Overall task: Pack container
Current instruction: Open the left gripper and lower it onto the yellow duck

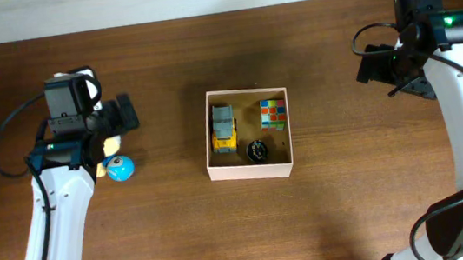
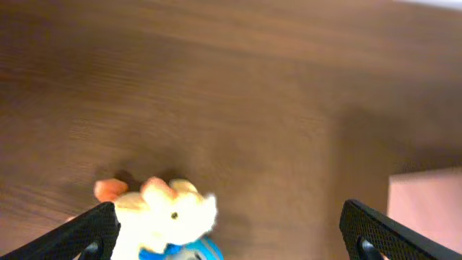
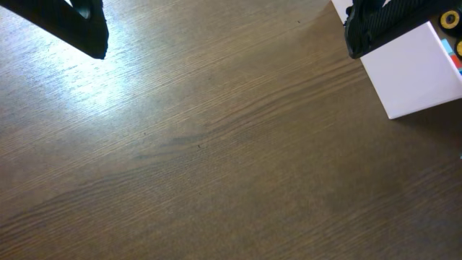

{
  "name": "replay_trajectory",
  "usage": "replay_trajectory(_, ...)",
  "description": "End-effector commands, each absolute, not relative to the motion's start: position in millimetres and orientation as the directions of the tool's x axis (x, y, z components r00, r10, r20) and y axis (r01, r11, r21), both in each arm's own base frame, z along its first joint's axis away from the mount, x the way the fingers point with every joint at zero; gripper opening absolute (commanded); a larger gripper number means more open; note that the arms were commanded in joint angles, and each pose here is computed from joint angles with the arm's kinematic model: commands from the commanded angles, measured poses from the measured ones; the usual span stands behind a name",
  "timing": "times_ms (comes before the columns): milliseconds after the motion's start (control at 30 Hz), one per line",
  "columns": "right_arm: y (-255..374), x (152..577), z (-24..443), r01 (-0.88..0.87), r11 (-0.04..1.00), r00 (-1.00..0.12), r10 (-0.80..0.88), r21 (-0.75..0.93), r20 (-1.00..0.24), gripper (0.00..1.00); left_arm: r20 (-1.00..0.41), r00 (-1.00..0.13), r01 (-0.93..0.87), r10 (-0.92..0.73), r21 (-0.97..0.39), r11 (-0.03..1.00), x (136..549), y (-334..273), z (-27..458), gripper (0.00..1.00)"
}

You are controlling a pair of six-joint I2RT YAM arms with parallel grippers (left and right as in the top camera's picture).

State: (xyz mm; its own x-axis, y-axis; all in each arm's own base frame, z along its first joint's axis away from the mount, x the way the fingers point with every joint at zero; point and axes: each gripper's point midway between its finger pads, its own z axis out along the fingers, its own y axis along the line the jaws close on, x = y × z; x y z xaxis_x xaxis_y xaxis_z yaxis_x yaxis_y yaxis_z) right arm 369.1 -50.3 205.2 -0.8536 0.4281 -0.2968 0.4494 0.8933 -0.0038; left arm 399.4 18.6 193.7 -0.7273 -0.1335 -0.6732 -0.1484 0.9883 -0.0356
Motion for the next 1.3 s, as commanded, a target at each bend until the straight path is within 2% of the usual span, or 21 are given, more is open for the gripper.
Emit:
replay_trajectory(0, -50, 371, 210, 0.455, 0.890, -0.846, 0.433, 0.003, -0.312, 0.99, -0.691, -0.722, 0.040, -0.024, -0.076, 0.996, 393, -8, 213, 0.99)
replay_trajectory(233, -50, 371, 210, 0.455, 0.890, -0.846, 0.433, 0.003, -0.312, 0.99, -0.564, -0.825, 0.239, -0.024, -0.387, 0.891, 352, -72, 204, 0.99)
replay_trajectory(367, -50, 371, 210, 0.455, 0.890, -0.846, 0.433, 0.003, -0.312, 0.99, -0.509, -0.860, 0.259, -0.025, -0.479, 0.839, 335, -88, 204, 0.99)
replay_trajectory(567, -50, 371, 210, 0.455, 0.890, -0.846, 0.433, 0.003, -0.311, 0.99, -0.506, -0.862, 0.322, -0.024, -0.584, 0.745, 327, -109, 218, 0.99)
replay_trajectory(767, -50, 371, 210, 0.455, 0.891, -0.846, 0.433, 0.003, -0.312, 0.99, -0.501, -0.865, 0.314, -0.033, -0.590, 0.744, 327, -109, 218, 0.99)
replay_trajectory(933, -50, 371, 210, 0.455, 0.890, -0.846, 0.433, 0.003, -0.312, 0.99, -0.379, -0.907, 0.086, -0.181, -0.589, 0.803, 328, -92, 204, 0.99)
replay_trajectory(1100, -50, 371, 210, 0.455, 0.890, -0.846, 0.433, 0.003, -0.312, 0.99, -0.351, -0.911, 0.035, -0.217, -0.590, 0.807, 327, -89, 208, 0.99)
replay_trajectory(1267, -50, 371, 210, 0.455, 0.890, -0.846, 0.433, 0.003, -0.312, 0.99, -0.300, -0.907, -0.123, -0.295, -0.480, 0.868, 320, -63, 204, 0.99)
